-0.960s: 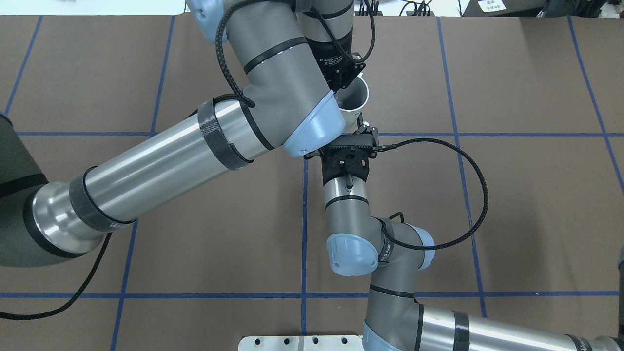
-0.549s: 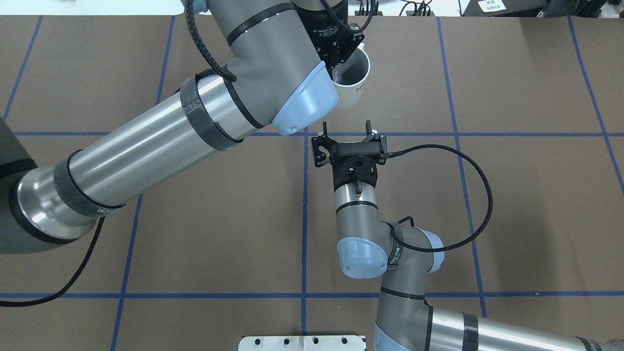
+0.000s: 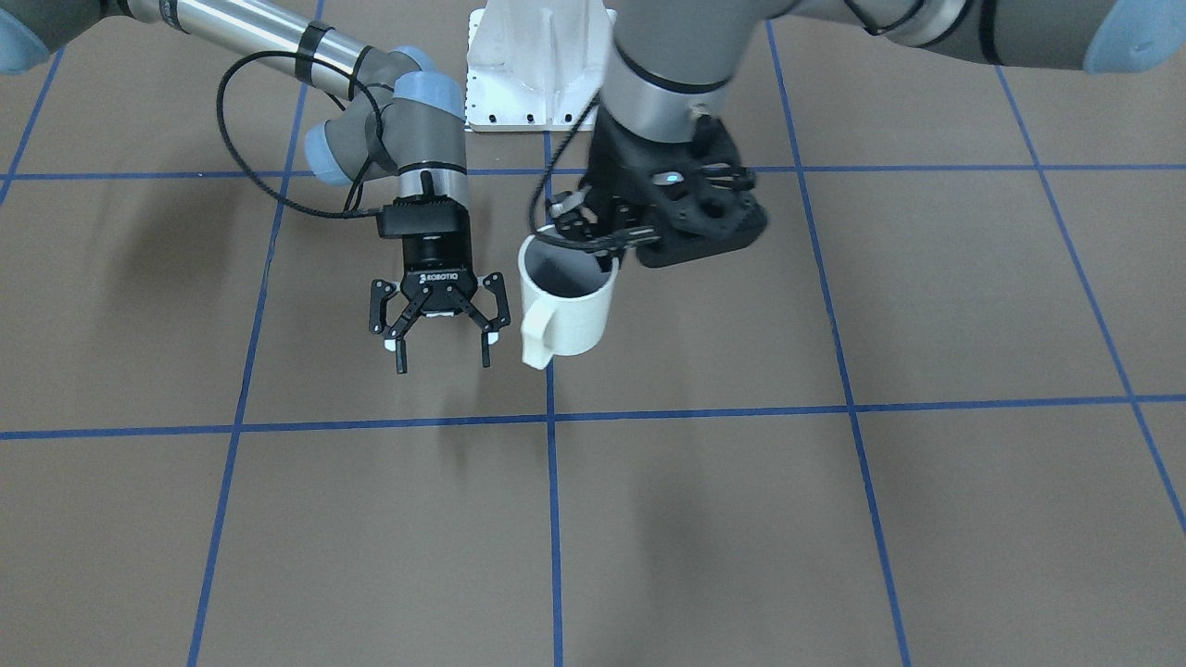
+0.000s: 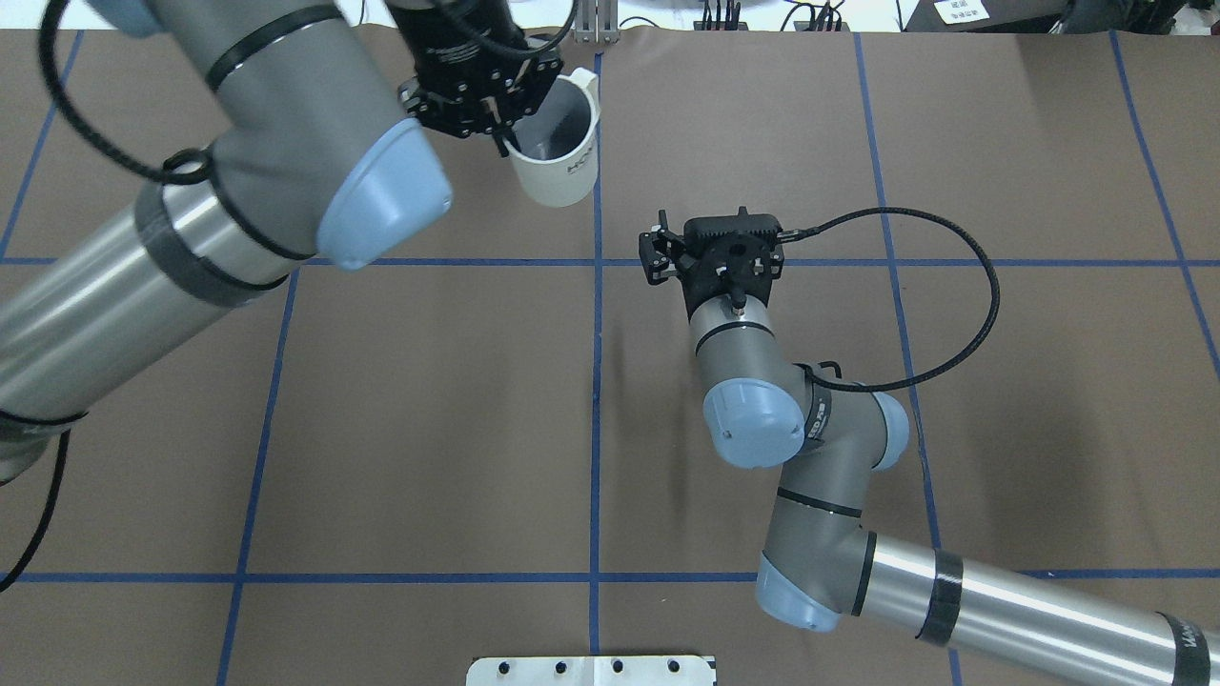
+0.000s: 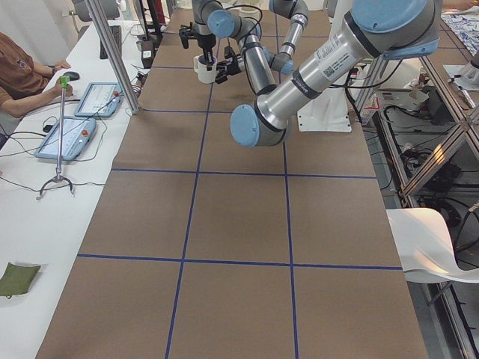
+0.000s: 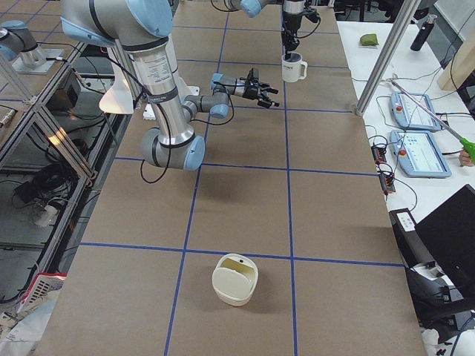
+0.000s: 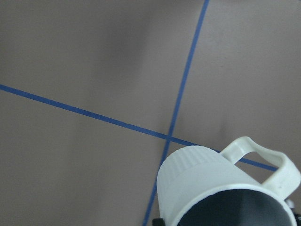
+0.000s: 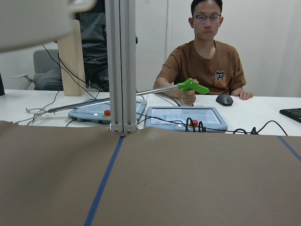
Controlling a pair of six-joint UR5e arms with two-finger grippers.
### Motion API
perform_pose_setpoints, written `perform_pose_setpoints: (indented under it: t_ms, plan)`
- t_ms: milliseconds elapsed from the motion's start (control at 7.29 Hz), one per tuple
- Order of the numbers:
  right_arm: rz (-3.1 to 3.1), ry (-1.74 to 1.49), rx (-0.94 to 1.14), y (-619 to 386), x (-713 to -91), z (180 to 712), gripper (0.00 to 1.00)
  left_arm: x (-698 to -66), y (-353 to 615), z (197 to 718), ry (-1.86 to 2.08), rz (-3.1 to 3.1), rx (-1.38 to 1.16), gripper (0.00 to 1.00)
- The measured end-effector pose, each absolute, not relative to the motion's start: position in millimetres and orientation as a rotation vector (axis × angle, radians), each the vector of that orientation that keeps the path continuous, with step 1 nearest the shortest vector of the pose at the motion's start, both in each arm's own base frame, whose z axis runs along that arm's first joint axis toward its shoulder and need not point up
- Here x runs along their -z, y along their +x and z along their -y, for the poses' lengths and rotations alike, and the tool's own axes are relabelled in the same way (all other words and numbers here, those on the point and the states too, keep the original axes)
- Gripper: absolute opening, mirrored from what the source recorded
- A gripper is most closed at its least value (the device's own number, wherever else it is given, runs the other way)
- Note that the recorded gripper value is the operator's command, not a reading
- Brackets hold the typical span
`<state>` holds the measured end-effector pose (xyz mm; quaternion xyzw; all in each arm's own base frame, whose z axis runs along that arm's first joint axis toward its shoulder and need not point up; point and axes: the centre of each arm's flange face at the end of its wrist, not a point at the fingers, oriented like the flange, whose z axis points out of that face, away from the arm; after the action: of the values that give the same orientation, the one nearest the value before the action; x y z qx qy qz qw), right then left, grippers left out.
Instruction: Left arm hands cup to right arm to dump lemon
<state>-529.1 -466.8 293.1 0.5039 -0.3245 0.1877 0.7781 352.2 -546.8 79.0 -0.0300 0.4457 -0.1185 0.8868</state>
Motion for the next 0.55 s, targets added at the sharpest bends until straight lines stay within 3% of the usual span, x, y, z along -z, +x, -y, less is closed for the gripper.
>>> perform_pose_setpoints:
  t_ms: [549]
  plan:
    - [0.762,0.804,-0.213,-404,-358,558,1.00,-315,241,525,0.012,-0.793,-0.021,0.00]
